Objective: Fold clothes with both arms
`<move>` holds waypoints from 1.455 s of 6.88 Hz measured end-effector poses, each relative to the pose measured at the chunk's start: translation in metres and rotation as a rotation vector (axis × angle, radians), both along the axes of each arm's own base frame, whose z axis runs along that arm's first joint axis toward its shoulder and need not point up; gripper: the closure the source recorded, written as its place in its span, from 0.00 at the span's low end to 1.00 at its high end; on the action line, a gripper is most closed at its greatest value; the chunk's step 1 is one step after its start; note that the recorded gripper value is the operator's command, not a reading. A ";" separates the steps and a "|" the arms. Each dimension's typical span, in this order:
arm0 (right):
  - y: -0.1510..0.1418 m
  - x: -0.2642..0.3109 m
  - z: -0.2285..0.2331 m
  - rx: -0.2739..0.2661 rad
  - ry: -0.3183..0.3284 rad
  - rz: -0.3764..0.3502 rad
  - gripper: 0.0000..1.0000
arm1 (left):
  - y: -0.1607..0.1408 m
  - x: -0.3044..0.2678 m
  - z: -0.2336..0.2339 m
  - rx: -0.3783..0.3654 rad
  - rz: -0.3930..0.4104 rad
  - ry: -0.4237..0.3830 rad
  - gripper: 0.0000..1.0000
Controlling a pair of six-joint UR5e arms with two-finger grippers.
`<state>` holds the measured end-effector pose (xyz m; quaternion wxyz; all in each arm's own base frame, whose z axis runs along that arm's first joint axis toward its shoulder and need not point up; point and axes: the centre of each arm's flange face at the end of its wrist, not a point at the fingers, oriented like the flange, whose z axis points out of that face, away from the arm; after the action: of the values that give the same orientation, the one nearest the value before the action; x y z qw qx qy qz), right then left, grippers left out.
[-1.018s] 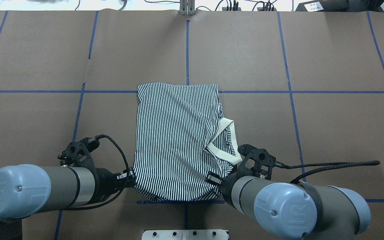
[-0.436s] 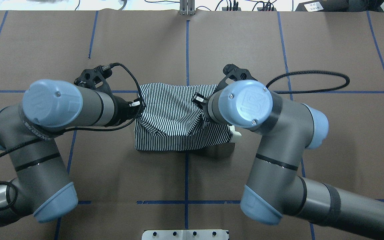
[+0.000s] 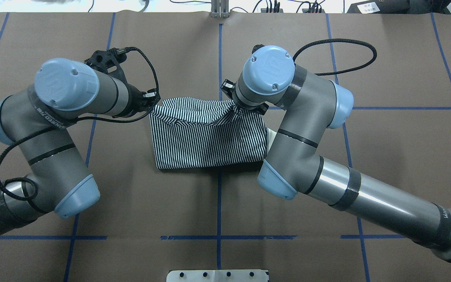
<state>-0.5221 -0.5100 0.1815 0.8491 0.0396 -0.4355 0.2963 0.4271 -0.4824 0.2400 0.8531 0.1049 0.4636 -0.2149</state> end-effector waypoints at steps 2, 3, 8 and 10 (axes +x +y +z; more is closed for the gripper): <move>-0.030 -0.012 0.012 -0.001 0.022 -0.029 0.69 | -0.052 0.032 0.013 0.024 0.000 -0.050 0.82; -0.049 -0.023 0.024 0.006 0.031 -0.045 0.01 | -0.087 0.045 0.034 0.047 0.005 -0.090 0.44; -0.142 0.022 0.048 0.120 0.030 -0.151 0.00 | -0.160 0.003 0.056 0.193 0.034 -0.109 0.57; -0.150 0.065 0.070 0.151 0.033 -0.165 0.00 | -0.154 -0.043 0.065 0.240 0.071 -0.090 0.38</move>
<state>-0.4569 -0.6599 0.2515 0.8722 0.0723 -0.4445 0.1909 0.3840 -0.6360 0.3052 0.8614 0.1995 0.4509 -0.1225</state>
